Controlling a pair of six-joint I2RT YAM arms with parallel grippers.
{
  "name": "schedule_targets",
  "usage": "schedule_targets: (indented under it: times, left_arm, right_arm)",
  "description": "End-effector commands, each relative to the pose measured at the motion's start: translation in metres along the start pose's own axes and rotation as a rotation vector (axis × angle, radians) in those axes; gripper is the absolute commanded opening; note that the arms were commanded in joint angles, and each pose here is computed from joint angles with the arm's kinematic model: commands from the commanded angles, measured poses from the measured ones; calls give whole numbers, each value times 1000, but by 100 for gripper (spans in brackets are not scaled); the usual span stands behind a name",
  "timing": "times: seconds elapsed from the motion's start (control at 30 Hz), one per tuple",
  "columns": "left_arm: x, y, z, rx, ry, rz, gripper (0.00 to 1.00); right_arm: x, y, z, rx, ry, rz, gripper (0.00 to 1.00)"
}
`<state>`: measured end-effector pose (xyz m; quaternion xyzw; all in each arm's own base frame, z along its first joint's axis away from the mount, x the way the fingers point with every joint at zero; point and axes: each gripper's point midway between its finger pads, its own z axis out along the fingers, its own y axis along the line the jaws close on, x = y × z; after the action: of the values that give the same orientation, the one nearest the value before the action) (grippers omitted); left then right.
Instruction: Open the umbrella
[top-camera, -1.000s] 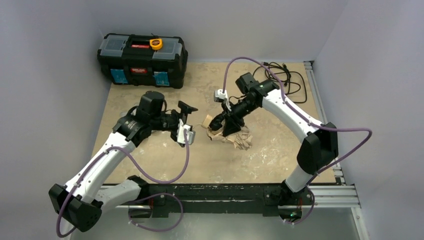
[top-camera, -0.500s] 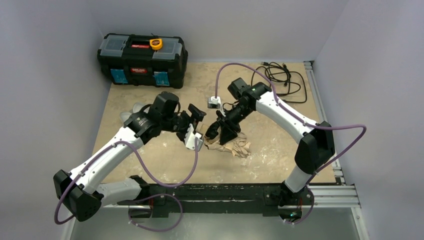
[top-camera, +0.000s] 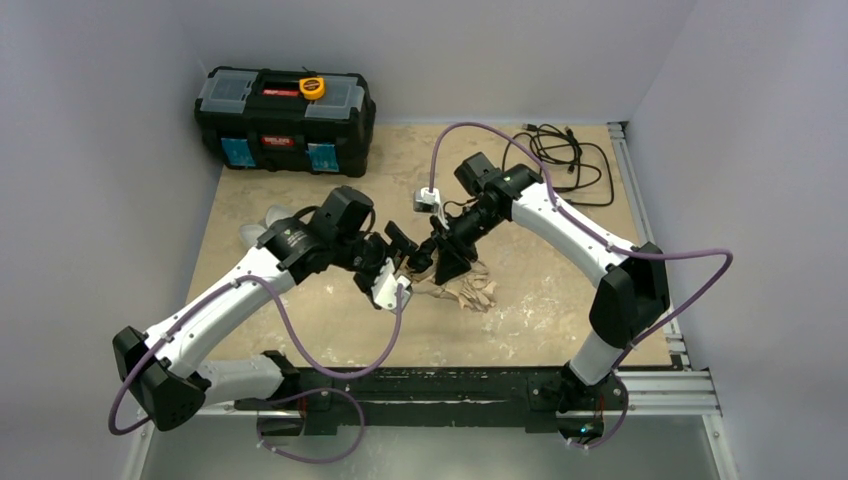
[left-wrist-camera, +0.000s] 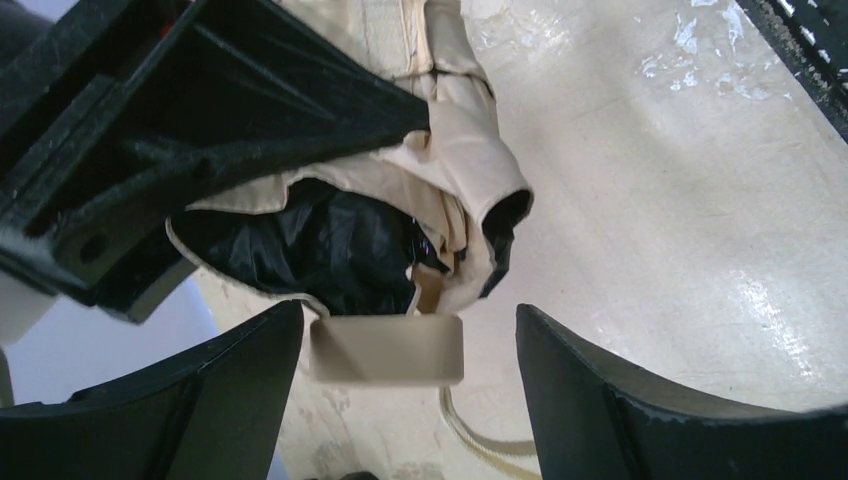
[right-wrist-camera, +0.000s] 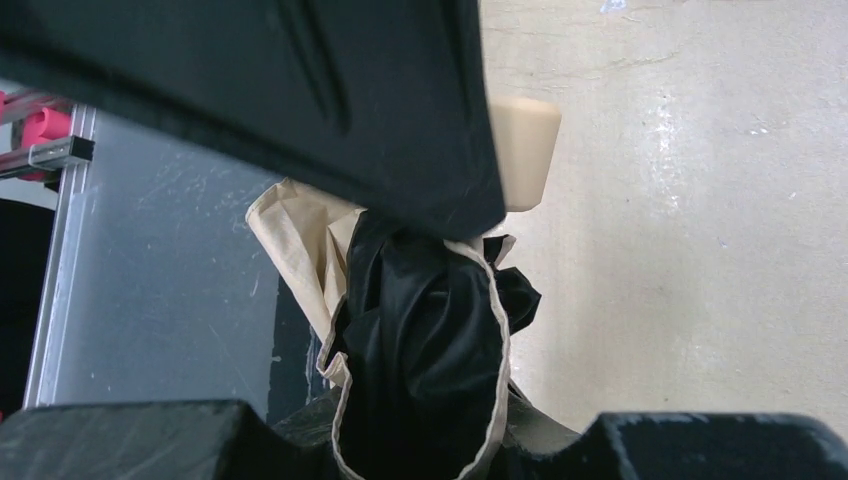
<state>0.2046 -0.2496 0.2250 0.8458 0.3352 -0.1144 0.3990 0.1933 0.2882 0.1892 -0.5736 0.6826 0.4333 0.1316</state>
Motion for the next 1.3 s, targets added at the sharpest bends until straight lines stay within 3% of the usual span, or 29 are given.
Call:
schedule_targets:
  times: [0.0,0.13,0.37,0.63,0.83,1.0,1.13,1.27]
  left_arm:
    - [-18,14,5,-8,-39,23,74]
    - [-10,23,18,-21,15,17,66]
    - [31,14,9,-34,185,-102,33]
    - [147,-22,-49,-62,514,-133,35]
    - [251,-13,-129,-144,784,-250,33]
    - [333,-27,-220,-178,997,-303,31]
    - [355,-20,-271,-239,1057,-330,29]
    - [339,1,-260,-292,973,-288,29]
  right_arm:
    - [-32,14,-11,-22,-88,-76,0]
    - [-31,18,-10,-43,-90,-76,0]
    - [-16,25,-11,-41,-69,-69,0]
    - [24,18,-11,17,35,-12,0]
    - [64,3,-23,78,154,19,0]
    - [123,-17,-73,172,275,86,0]
    - [147,-12,-90,218,332,72,0]
    - [130,-12,-82,181,255,71,0]
